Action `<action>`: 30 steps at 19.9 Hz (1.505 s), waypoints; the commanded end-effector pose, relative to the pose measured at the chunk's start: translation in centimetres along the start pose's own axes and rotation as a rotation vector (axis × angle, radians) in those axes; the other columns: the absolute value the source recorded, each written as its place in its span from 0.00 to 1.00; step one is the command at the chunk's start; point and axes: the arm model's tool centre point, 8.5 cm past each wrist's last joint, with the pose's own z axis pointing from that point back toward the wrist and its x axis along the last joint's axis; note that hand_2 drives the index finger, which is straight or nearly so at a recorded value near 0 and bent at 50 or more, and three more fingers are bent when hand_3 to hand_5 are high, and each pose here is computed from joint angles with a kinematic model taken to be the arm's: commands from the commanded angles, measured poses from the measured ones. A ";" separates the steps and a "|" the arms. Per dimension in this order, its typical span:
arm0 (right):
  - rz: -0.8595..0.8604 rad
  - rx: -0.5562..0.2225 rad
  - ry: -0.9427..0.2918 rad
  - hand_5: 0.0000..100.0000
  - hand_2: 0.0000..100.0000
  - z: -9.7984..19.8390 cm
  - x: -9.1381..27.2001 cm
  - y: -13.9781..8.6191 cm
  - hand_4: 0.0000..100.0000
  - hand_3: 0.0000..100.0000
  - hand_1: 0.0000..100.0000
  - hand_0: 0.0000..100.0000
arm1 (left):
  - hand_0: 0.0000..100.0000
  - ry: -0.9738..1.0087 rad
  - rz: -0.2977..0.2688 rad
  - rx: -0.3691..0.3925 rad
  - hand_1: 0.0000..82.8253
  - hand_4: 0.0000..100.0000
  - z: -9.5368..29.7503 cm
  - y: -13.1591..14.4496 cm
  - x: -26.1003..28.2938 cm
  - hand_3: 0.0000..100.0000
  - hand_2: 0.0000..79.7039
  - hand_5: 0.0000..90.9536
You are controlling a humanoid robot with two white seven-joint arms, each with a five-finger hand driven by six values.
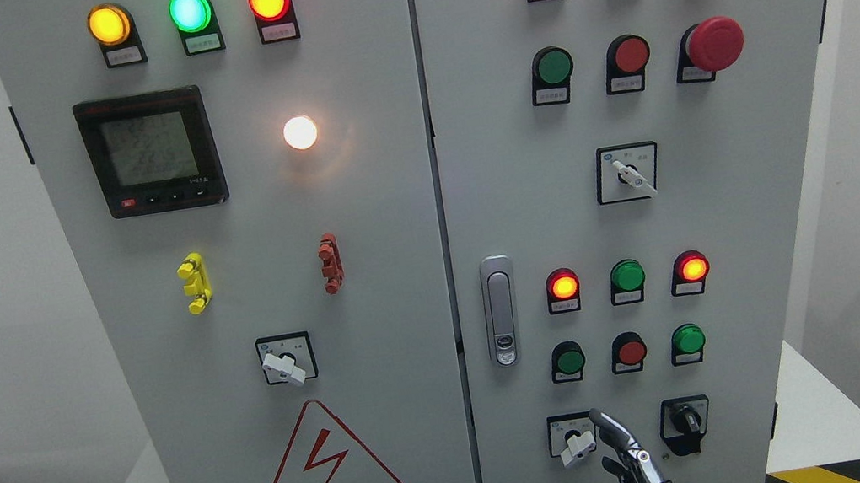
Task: Release door handle
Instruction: 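Raise the right hand up toward the silver vertical door handle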
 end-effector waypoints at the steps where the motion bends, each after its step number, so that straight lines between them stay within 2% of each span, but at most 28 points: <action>1: -0.015 0.014 -0.031 0.00 0.00 0.7 1.4 0.7 0.00 0.00 0.08 0.16 | 0.00 -0.012 -0.021 0.000 0.00 0.01 -0.1 0.0 0.5 0.09 0.03 0.00; 11: 0.004 0.015 -0.035 0.00 0.00 0.4 1.5 0.7 0.00 0.00 0.10 0.16 | 0.00 -0.014 -0.021 -0.002 0.00 0.01 -0.1 -0.1 0.5 0.09 0.03 0.00; 13: 0.122 -0.013 -0.060 0.00 0.00 -0.2 2.0 0.4 0.04 0.01 0.18 0.18 | 0.00 -0.015 -0.021 -0.002 0.00 0.01 -0.1 -0.1 0.6 0.09 0.03 0.00; 14: 0.234 -0.047 -0.076 0.06 0.00 -0.9 2.3 0.1 0.15 0.06 0.22 0.20 | 0.00 -0.015 -0.021 0.000 0.00 0.01 -0.1 0.0 0.6 0.09 0.03 0.00; 15: 0.352 -0.074 -0.085 0.25 0.00 -1.6 2.6 -0.2 0.33 0.24 0.27 0.26 | 0.00 -0.014 -0.021 0.000 0.00 0.01 -0.1 0.0 0.5 0.09 0.03 0.00; 16: 0.470 -0.093 -0.091 0.51 0.00 -2.3 3.0 -0.3 0.54 0.52 0.30 0.33 | 0.00 -0.014 -0.021 0.000 0.00 0.01 -0.1 0.0 0.5 0.09 0.03 0.00; 18: 0.632 -0.099 -0.111 0.76 0.00 -2.7 3.5 0.0 0.73 0.73 0.34 0.38 | 0.00 -0.015 -0.021 0.000 0.00 0.01 -0.1 0.0 0.6 0.09 0.03 0.00; 19: 0.702 -0.103 -0.121 0.85 0.00 -2.9 3.7 0.0 0.80 0.80 0.35 0.42 | 0.00 -0.015 -0.021 0.000 0.00 0.01 -0.1 0.0 0.6 0.09 0.03 0.00; 22: 0.839 -0.105 -0.136 0.95 0.00 -3.6 3.7 0.2 0.88 0.88 0.37 0.45 | 0.00 -0.014 -0.021 -0.002 0.00 0.01 -0.1 -0.1 0.5 0.09 0.03 0.00; 25: 0.958 -0.089 -0.154 0.98 0.00 -4.2 3.6 1.0 0.94 0.98 0.37 0.44 | 0.00 -0.015 -0.021 0.000 0.00 0.01 -0.1 0.0 0.6 0.08 0.03 0.00; 27: 1.022 -0.070 -0.167 0.98 0.00 -5.2 3.3 1.7 1.00 1.00 0.36 0.43 | 0.00 -0.014 -0.021 0.000 0.00 0.01 -0.1 0.0 0.5 0.08 0.03 0.00; 30: 1.122 -0.068 -0.165 1.00 0.00 -6.6 3.0 2.5 1.00 1.00 0.33 0.38 | 0.00 -0.015 -0.021 0.000 0.00 0.01 -0.1 0.0 0.6 0.08 0.03 0.00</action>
